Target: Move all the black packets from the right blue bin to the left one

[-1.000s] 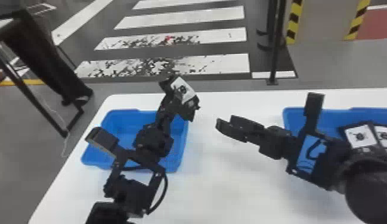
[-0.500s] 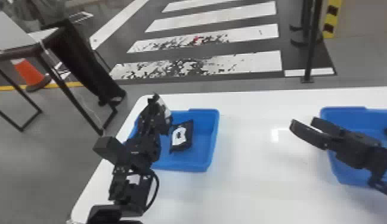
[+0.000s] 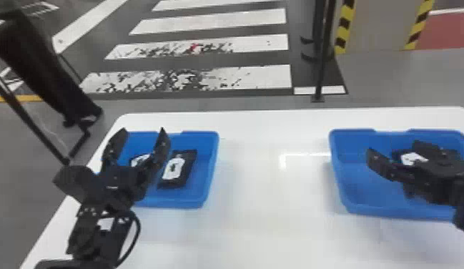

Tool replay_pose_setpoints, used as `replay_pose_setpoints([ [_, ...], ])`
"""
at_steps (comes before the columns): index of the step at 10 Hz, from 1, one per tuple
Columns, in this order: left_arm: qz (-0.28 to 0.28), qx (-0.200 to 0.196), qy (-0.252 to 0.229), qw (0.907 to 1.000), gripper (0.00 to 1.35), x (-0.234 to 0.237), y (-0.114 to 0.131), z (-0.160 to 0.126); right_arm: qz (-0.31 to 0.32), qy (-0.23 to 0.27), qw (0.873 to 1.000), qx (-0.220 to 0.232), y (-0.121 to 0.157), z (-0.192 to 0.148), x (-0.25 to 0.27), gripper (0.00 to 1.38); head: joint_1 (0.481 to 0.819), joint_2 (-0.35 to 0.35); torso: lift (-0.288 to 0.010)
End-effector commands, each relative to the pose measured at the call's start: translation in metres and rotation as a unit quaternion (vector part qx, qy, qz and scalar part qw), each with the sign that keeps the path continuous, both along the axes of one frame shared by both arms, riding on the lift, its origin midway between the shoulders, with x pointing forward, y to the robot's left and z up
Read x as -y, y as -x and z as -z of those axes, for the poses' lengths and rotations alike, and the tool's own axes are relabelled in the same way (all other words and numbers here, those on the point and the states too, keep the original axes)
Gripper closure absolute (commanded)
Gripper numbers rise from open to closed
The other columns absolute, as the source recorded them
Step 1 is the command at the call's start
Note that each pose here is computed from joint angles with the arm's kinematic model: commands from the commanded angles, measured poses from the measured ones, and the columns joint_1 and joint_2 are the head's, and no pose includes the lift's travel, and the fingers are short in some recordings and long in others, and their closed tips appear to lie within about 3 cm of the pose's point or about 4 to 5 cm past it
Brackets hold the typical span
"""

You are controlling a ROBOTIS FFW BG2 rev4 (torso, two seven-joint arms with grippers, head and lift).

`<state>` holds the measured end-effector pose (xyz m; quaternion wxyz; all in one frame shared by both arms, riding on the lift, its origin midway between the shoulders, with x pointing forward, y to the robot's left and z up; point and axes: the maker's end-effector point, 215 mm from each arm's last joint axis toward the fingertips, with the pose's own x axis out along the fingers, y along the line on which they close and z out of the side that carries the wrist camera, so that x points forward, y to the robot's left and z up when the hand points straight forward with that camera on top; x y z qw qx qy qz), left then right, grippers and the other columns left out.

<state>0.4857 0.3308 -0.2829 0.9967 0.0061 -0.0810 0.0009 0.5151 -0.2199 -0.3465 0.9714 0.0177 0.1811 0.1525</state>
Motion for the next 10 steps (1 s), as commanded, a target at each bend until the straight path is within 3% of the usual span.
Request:
replay_pose_setpoints([
  [1, -0.002, 0.001, -0.024, 0.9997, 0.16, -0.002, 0.005, -0.006, 0.055, 0.066, 0.996, -0.025, 0.025, -0.005, 0.033, 0.11, 0.695, 0.129, -0.168],
  [2, -0.004, -0.002, -0.025, 0.9997, 0.16, -0.004, 0.008, -0.003, 0.106, 0.099, 0.989, -0.037, 0.039, -0.006, 0.056, 0.11, 0.695, 0.097, -0.168],
  [4, -0.005, -0.007, -0.023, 0.9997, 0.16, -0.004, 0.011, 0.001, 0.159, 0.129, 0.977, -0.058, 0.033, 0.010, 0.088, 0.11, 0.695, 0.061, -0.168],
  [6, -0.005, -0.009, -0.023, 0.9997, 0.16, -0.006, 0.011, 0.003, 0.146, 0.113, 0.980, -0.077, -0.001, 0.042, 0.099, 0.10, 0.695, 0.031, -0.168],
  [10, -0.005, -0.006, -0.019, 0.9998, 0.16, -0.004, 0.013, 0.003, 0.144, 0.098, 0.978, -0.112, -0.016, 0.075, 0.103, 0.11, 0.695, 0.016, -0.168],
])
